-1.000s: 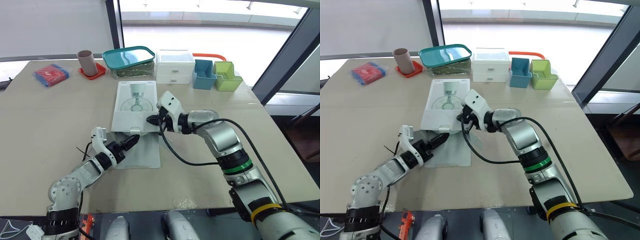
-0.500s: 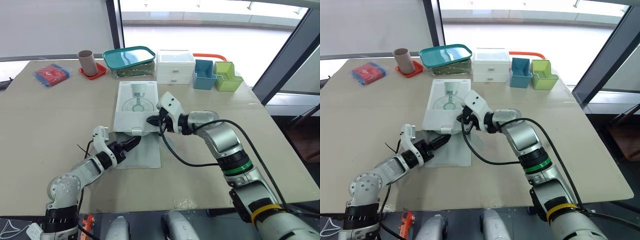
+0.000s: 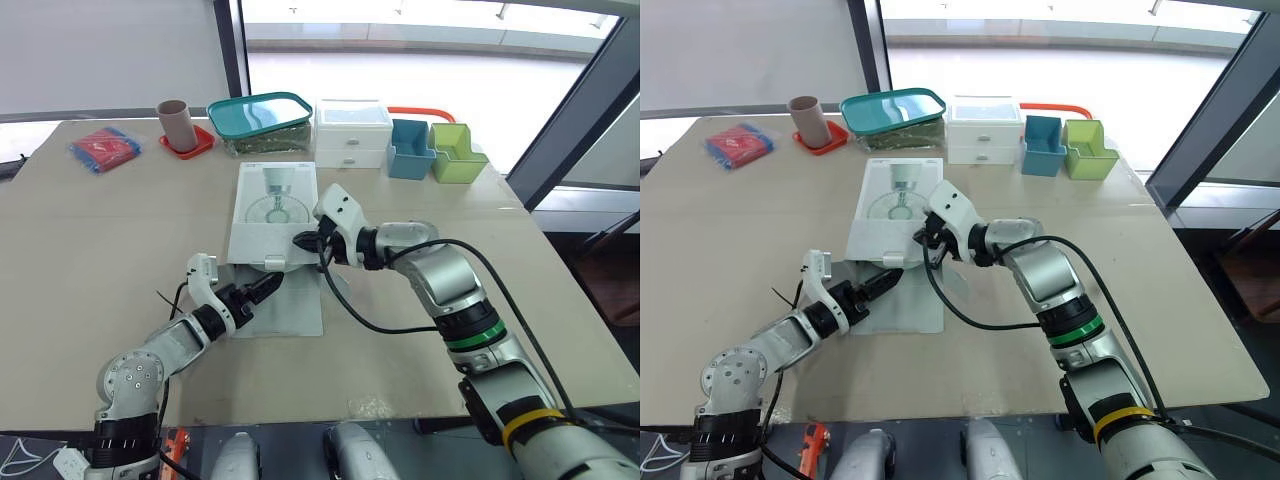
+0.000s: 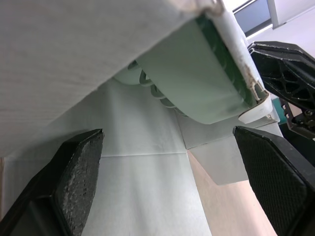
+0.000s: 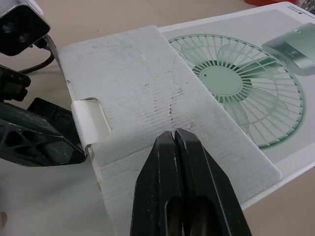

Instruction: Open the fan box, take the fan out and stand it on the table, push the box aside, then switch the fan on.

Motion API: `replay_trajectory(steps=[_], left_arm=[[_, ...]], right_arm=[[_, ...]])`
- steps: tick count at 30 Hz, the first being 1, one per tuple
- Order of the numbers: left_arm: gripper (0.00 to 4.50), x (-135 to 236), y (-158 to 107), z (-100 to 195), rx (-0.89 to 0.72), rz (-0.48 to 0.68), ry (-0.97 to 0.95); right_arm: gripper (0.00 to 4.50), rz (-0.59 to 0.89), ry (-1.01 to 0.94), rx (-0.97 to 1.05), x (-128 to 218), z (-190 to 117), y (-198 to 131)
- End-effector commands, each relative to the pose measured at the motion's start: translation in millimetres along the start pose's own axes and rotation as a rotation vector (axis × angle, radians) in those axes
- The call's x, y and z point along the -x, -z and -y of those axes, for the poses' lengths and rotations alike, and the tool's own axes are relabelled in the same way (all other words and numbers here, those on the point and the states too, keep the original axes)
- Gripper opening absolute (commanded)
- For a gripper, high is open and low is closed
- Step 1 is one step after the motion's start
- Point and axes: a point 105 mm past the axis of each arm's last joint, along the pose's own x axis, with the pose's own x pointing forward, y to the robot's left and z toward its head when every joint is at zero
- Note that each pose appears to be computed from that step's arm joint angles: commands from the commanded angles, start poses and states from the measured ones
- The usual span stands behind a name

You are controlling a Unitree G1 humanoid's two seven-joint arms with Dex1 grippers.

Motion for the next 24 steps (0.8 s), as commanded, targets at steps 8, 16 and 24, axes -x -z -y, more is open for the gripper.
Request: replay_trajectory(steps=[8, 16, 24], left_arm=[[4.47, 1.9, -2.9, 14.2, 0.073, 0.033, 0.058], [4.47, 12.0, -3.0, 19.6, 0.064, 0.016, 0.071], [4.47, 47.7, 5.1, 35.3, 0.088, -0.017, 0.110]], right_arm=[[0.00, -0.034, -0.015, 0.003, 0.3, -4.5, 8.4], [0.00, -0.032, -0.014, 0.008, 0.3, -4.3, 8.0], [0.00, -0.035, -0.017, 0.006, 1.9, -4.3, 8.5]])
